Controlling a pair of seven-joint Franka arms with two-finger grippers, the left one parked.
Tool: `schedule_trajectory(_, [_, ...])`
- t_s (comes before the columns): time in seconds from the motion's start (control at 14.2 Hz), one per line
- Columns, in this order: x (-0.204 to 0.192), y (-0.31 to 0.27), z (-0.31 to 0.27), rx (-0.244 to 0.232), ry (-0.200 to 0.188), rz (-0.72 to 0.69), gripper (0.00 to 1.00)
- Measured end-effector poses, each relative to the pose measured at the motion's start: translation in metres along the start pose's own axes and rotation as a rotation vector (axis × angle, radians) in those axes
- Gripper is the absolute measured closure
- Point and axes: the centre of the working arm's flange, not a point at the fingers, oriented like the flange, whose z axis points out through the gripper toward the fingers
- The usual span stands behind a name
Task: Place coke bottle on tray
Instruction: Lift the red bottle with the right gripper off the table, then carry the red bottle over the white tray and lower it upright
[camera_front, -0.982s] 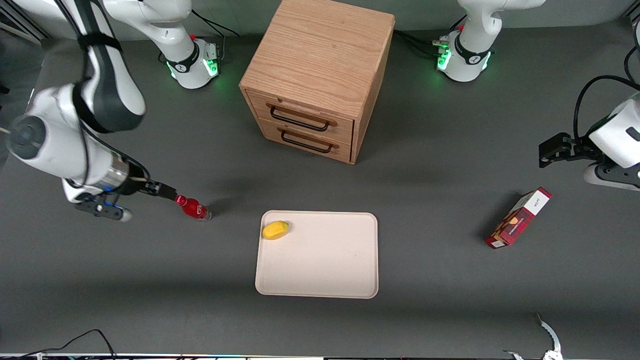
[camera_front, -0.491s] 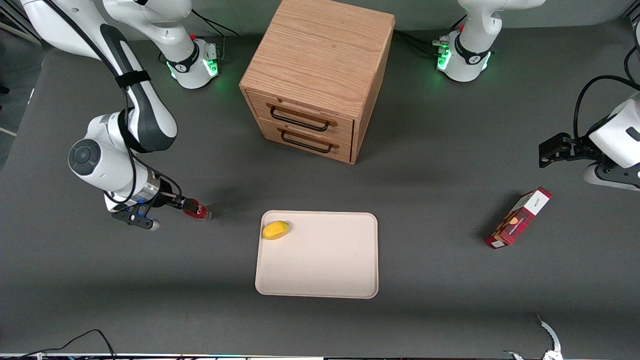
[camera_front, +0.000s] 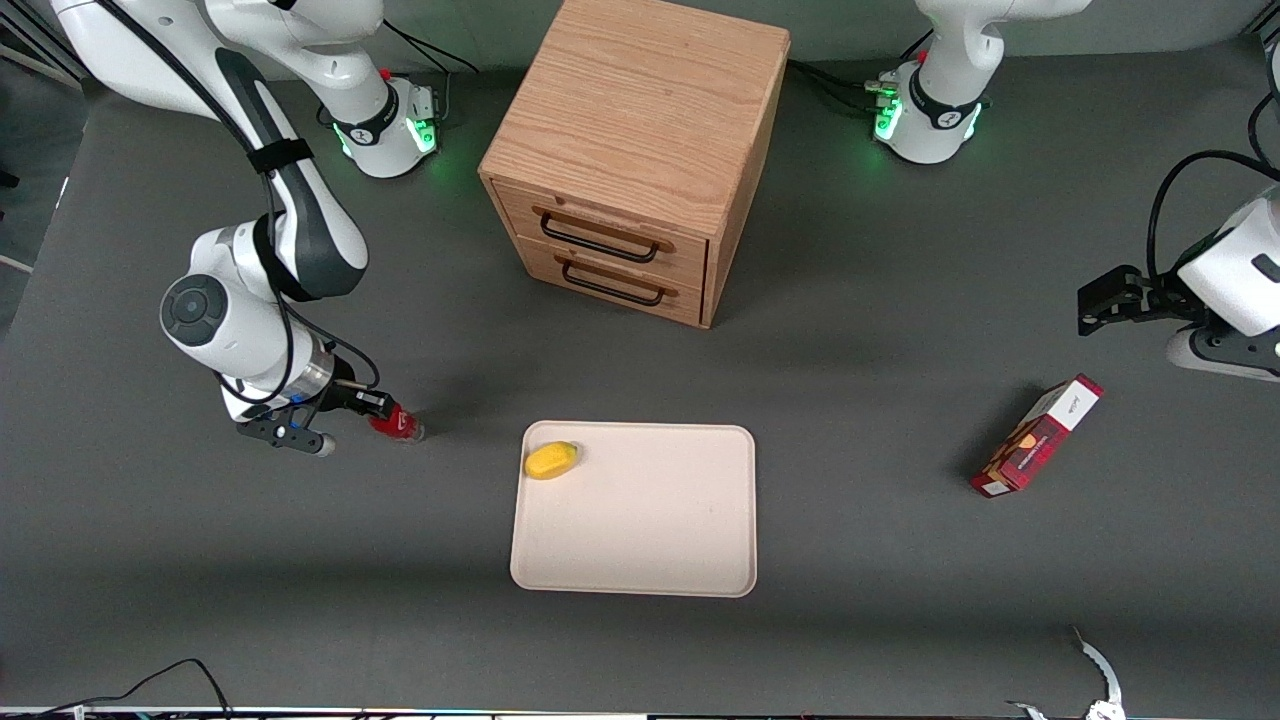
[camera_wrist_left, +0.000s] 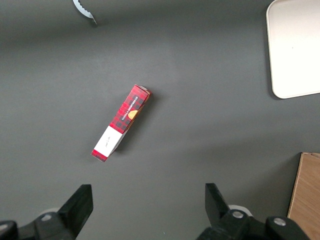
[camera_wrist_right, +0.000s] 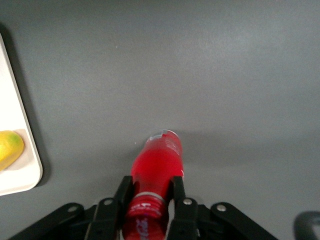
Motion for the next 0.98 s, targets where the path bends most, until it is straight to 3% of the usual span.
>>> schedule_trajectory(0.28, [0.003,-0.005,-0.047,-0.041,-0.025,-0.029,0.64])
schedule_trajectory(0.56, [0.017,0.000,-0.185,-0.072,-0.050,-0.117,0.64])
schedule_trajectory(0.63, [0.019,0.001,-0.220,-0.061,-0.052,-0.117,0.64])
schedule_trajectory(0.77, [0.021,-0.007,-0.272,0.003,-0.069,-0.095,0.64])
schedule_trajectory(0.98, [0.042,-0.056,-0.285,0.069,-0.082,0.037,0.64])
